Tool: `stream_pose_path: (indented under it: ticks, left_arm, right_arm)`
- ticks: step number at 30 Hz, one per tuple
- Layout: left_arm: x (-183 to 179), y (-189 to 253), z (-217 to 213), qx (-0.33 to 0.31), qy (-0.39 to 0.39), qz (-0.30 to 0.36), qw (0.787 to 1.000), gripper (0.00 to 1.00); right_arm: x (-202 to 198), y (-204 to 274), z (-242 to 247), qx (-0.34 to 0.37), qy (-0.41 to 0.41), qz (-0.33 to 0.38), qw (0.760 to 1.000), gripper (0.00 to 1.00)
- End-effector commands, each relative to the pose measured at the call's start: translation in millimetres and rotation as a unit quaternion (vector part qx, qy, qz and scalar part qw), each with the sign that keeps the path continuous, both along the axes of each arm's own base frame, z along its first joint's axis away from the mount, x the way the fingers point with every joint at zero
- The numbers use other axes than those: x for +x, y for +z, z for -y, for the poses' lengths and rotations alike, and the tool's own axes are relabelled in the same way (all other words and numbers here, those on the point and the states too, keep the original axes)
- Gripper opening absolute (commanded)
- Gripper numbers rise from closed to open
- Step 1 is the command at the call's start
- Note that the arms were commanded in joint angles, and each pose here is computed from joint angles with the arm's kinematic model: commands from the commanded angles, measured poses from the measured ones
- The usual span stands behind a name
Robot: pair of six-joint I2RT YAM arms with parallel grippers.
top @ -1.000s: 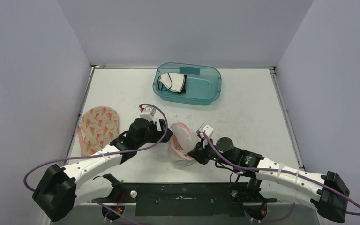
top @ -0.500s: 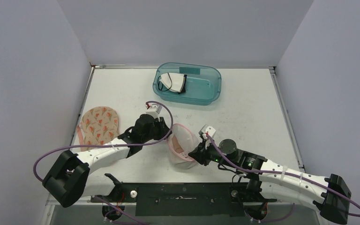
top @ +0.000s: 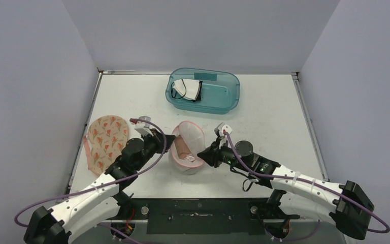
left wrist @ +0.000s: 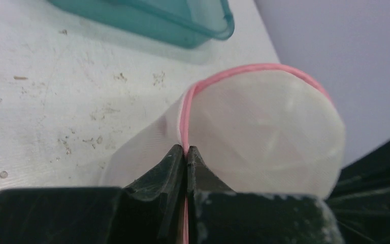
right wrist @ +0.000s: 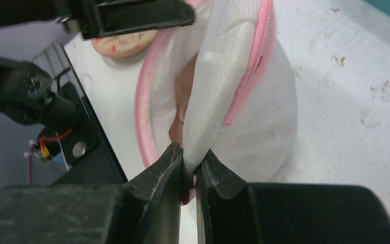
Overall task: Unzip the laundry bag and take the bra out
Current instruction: Open the laundry bag at the center of the board.
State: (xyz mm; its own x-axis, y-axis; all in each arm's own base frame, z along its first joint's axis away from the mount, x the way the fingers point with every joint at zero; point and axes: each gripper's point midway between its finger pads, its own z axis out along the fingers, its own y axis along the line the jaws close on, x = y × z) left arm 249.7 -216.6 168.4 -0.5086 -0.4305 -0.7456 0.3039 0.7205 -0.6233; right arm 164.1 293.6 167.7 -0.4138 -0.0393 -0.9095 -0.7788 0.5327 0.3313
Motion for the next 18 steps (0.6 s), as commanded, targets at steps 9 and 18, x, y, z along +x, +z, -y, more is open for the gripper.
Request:
stream_pose_path:
  ticks: [9, 18]
  left_arm:
    - [-5, 13, -64, -0.111, 0.159, 0.078, 0.978, 0.0]
    - [-9, -9, -64, -0.1, 0.158, 0.077, 0.979, 0.0]
  right_arm:
    - [63, 44, -14, 0.125, -0.005, 0.0, 0.992, 0.05]
    - [79, -13, 35, 0.048, -0.102, -0.044, 0.993, 0.11]
